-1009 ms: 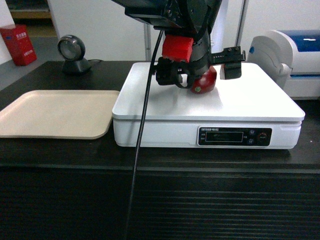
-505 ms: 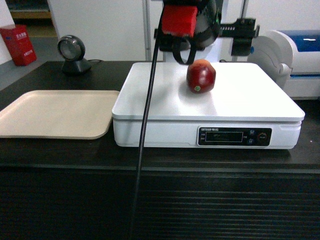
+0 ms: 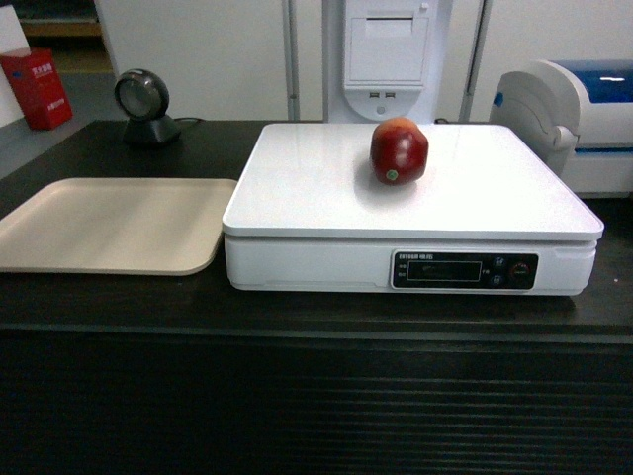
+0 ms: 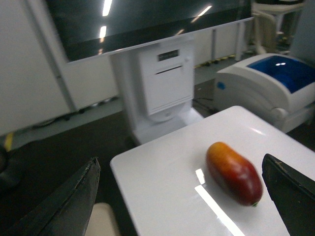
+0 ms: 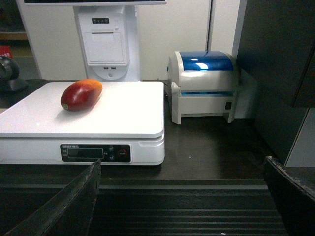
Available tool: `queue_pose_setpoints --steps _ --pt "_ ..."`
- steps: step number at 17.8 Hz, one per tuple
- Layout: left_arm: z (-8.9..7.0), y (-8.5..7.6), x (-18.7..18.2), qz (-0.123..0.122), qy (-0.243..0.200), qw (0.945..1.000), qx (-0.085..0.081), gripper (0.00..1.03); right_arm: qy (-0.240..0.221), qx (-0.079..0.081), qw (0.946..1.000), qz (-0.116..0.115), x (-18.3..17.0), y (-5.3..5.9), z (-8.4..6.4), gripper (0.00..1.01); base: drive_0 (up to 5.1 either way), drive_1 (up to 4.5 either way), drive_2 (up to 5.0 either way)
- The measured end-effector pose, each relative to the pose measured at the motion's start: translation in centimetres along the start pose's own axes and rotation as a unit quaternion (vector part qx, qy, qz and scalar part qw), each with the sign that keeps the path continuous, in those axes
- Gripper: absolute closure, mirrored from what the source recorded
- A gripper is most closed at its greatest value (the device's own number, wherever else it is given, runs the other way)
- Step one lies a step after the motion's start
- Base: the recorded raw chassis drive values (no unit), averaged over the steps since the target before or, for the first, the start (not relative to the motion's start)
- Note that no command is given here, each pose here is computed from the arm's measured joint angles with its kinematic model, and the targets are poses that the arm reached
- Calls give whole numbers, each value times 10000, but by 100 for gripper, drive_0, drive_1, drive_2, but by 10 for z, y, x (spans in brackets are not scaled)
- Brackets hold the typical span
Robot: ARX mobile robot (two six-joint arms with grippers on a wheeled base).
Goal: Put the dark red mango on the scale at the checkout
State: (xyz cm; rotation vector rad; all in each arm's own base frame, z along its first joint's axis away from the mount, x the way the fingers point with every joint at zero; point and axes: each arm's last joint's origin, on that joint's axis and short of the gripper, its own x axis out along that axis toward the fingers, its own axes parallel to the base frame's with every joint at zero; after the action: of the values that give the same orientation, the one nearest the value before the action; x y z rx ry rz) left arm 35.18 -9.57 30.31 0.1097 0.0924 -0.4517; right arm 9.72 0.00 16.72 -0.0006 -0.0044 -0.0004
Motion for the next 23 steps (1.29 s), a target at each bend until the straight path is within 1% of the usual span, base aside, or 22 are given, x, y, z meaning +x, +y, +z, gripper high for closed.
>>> queue_pose_setpoints --steps 1,2,3,5,6,7,8,9,11,12,13,14,15,16,17,18,20,21,23 --pt "1 13 -18 283 -26 9995 -120 5 -2 0 10000 0 0 0 0 3 0 0 0" --pt "3 23 -32 505 -102 9984 -212 5 -2 0 10000 0 0 0 0 3 0 0 0" --pt "6 33 -52 752 -162 9963 -371 5 -2 0 10000 0 0 0 0 3 0 0 0" --pt "7 49 -85 1185 -296 9910 -553 5 -2 0 10000 0 0 0 0 3 0 0 0" --pt "5 54 -97 1360 -291 9886 -584 5 -2 0 10000 0 0 0 0 3 0 0 0" --pt "1 59 -110 1593 -291 9850 -593 5 -2 0 10000 0 0 0 0 3 0 0 0" --pt "-3 61 -119 1750 -288 9824 -589 5 -2 0 10000 0 0 0 0 3 0 0 0" --pt "-9 63 -129 1836 -207 9808 -631 5 -2 0 10000 0 0 0 0 3 0 0 0" --pt "-22 67 -151 1914 -178 9788 -702 5 0 0 10000 0 0 0 0 3 0 0 0" --pt "-24 72 -165 2127 -293 9747 -624 6 -2 0 10000 0 0 0 0 3 0 0 0" --pt "-28 71 -181 2337 -585 9693 -486 18 -2 0 10000 0 0 0 0 3 0 0 0" --pt "-41 62 -192 2367 -592 9686 -482 30 0 -2 10000 0 0 0 0 3 0 0 0" --pt "-61 50 -201 2257 -531 9714 -510 42 -4 0 10000 2 0 0 0 3 0 0 0" --pt "-71 45 -204 2187 -529 9731 -505 49 -2 0 10000 0 0 0 0 3 0 0 0" --pt "-82 40 -206 2225 -489 9723 -530 58 -2 0 10000 0 0 0 0 3 0 0 0" --pt "-94 31 -209 2264 -435 9715 -558 71 -2 0 10000 0 0 0 0 3 0 0 0" --pt "-109 17 -213 2225 -413 9724 -566 92 -2 0 10000 0 0 0 0 3 0 0 0" --pt "-112 13 -214 2221 -435 9725 -556 100 -2 0 10000 0 0 0 0 3 0 0 0" --pt "-119 6 -217 2210 -462 9727 -540 101 -2 0 10000 0 0 0 0 3 0 0 0"
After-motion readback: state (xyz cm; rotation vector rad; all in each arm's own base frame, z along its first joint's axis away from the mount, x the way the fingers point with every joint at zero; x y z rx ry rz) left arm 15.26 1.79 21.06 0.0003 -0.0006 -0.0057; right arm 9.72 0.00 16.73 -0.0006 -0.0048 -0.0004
